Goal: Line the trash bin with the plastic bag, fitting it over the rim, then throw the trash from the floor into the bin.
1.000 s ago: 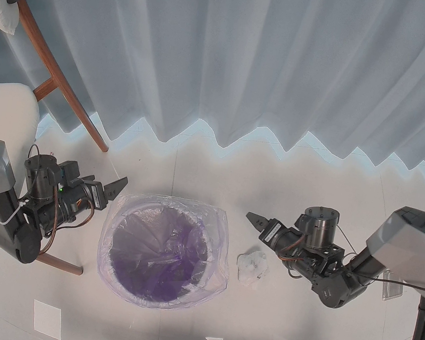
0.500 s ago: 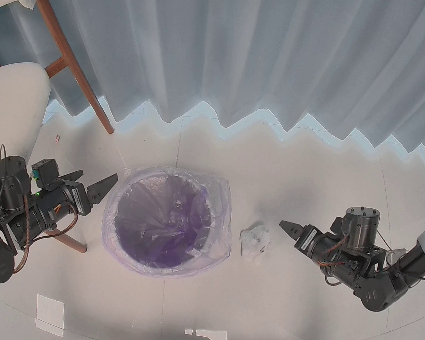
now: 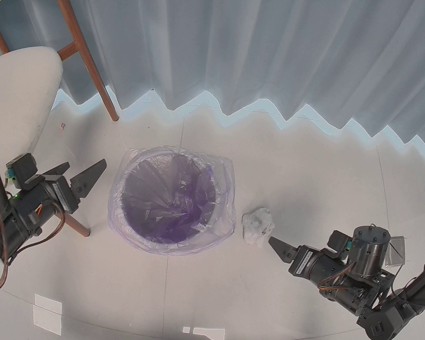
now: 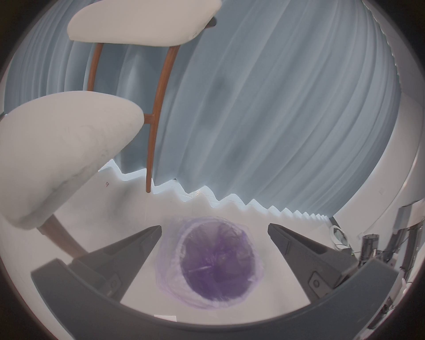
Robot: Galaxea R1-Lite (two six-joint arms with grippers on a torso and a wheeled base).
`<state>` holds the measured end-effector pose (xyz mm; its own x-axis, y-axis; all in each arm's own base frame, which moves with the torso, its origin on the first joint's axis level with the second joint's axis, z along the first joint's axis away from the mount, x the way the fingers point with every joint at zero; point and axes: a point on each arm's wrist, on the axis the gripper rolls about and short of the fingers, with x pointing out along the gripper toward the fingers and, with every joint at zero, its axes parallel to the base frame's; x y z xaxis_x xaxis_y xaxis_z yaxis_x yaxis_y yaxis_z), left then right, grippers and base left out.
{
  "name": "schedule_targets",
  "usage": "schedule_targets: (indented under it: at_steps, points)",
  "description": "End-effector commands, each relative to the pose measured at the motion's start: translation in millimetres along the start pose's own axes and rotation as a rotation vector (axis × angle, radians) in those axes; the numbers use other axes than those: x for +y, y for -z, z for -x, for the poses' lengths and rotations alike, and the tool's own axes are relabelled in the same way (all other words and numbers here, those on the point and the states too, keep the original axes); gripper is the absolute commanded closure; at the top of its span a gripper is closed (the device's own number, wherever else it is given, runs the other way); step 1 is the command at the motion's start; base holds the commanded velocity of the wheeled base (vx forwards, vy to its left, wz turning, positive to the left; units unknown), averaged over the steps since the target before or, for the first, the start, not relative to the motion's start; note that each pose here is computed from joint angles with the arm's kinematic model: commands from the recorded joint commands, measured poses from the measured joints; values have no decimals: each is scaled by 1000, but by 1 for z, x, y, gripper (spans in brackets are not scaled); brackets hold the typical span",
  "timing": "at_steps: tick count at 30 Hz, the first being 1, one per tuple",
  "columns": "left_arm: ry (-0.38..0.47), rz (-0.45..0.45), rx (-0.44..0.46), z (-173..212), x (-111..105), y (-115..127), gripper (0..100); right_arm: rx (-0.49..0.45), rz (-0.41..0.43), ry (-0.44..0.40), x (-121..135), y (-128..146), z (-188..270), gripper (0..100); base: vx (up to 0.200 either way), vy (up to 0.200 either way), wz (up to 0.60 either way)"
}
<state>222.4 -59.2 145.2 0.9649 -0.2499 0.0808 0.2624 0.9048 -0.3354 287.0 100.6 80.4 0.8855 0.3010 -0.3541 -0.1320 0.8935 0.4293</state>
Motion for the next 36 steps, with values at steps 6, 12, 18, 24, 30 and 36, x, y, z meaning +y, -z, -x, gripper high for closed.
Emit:
schedule_targets:
  at_steps: [6, 12, 18, 24, 30, 36]
  points:
    - [-8, 97, -195, 34, -8, -40, 0, 21, 9, -107, 30, 29, -54, 0, 0, 0, 0]
    - [7, 100, -245, 43, -11, -51, 0, -7, -45, -71, 27, 39, -93, 0, 0, 0, 0]
    - [48, 85, -128, 76, -12, -28, 0, -82, -104, -42, 30, 37, -126, 0, 0, 0, 0]
    - [16, 36, -68, 89, -2, -19, 0, -126, -112, 0, 20, 42, -152, 0, 0, 0, 0]
    - [18, 36, -73, 87, -3, -20, 0, -174, -126, 10, 9, 36, -173, 0, 0, 0, 0]
    - [6, 34, -77, 86, -1, -21, 0, -188, -136, 49, -7, 37, -189, 0, 0, 0, 0]
